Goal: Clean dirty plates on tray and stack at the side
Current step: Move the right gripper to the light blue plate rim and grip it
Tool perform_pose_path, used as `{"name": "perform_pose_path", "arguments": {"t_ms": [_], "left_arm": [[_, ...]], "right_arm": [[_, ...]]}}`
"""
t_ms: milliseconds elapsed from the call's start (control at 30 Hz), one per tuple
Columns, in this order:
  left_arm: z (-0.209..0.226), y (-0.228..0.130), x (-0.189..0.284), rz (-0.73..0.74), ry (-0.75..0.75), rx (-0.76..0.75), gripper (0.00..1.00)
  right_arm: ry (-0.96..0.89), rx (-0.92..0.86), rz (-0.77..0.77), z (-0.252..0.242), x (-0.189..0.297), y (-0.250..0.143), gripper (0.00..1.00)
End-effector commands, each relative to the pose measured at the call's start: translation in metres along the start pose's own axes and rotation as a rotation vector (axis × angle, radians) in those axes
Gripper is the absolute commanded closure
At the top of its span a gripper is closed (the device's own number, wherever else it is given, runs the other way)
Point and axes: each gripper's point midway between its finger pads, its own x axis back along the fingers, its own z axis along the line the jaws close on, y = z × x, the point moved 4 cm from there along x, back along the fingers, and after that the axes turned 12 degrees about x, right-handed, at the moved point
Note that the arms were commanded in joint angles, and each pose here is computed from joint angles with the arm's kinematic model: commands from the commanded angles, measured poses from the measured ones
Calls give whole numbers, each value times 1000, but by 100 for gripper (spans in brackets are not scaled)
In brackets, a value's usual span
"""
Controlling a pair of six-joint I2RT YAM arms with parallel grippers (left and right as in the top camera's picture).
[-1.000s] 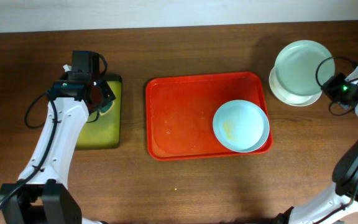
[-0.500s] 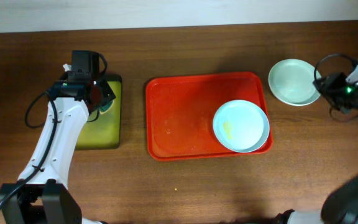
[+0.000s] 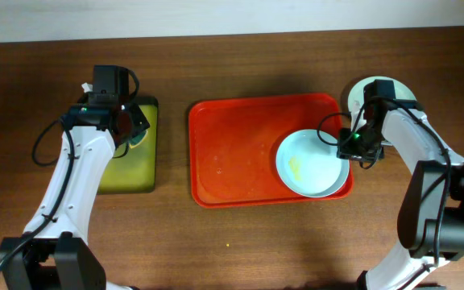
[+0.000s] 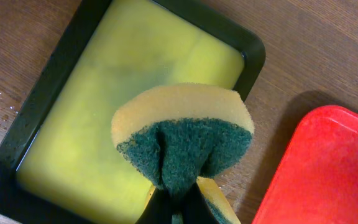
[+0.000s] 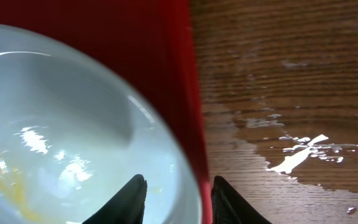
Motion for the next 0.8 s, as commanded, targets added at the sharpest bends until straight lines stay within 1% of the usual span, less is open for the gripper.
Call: {"name": "perform_pose_path", "arguments": {"t_ms": [0,100,133,200,233,367,467,533,600,633,700,767], "left_arm": [[0,4,6,-17,-9,-6,100],[0,4,6,-18,-9,-6,100],[0,4,6,-18,-9,-6,100],[0,4,6,-18,-9,-6,100],[0,4,6,-17,-9,-6,100],[0,4,6,-17,-9,-6,100],[0,4,6,-17,-9,-6,100],[0,4,6,-17,-9,-6,100],[0,4,6,-17,-9,-6,100],[0,4,6,-17,-9,-6,100],[0,4,6,-17,-9,-6,100],[0,4,6,-18,-9,-6,100]], "right_arm": [[-38,6,21,-5,-4,-2,64],[-28,5,28,-4,-5,-3,65],[9,5,23,1,-5,-3,66],[48,8,21,8,-5,-3,73],[49,15,26,10,-5,-3,75],[55,40,48,21,-8,-6,75],[113,62,47,36,-8,-6,75],[72,81,51,37,-9,-5,75],[37,77,30,29,-9,-1,60],[35,71,19,26,-9,1,56],[37,52,11,17,-8,1,54],[150,117,-1,32,-7,1,54]]}}
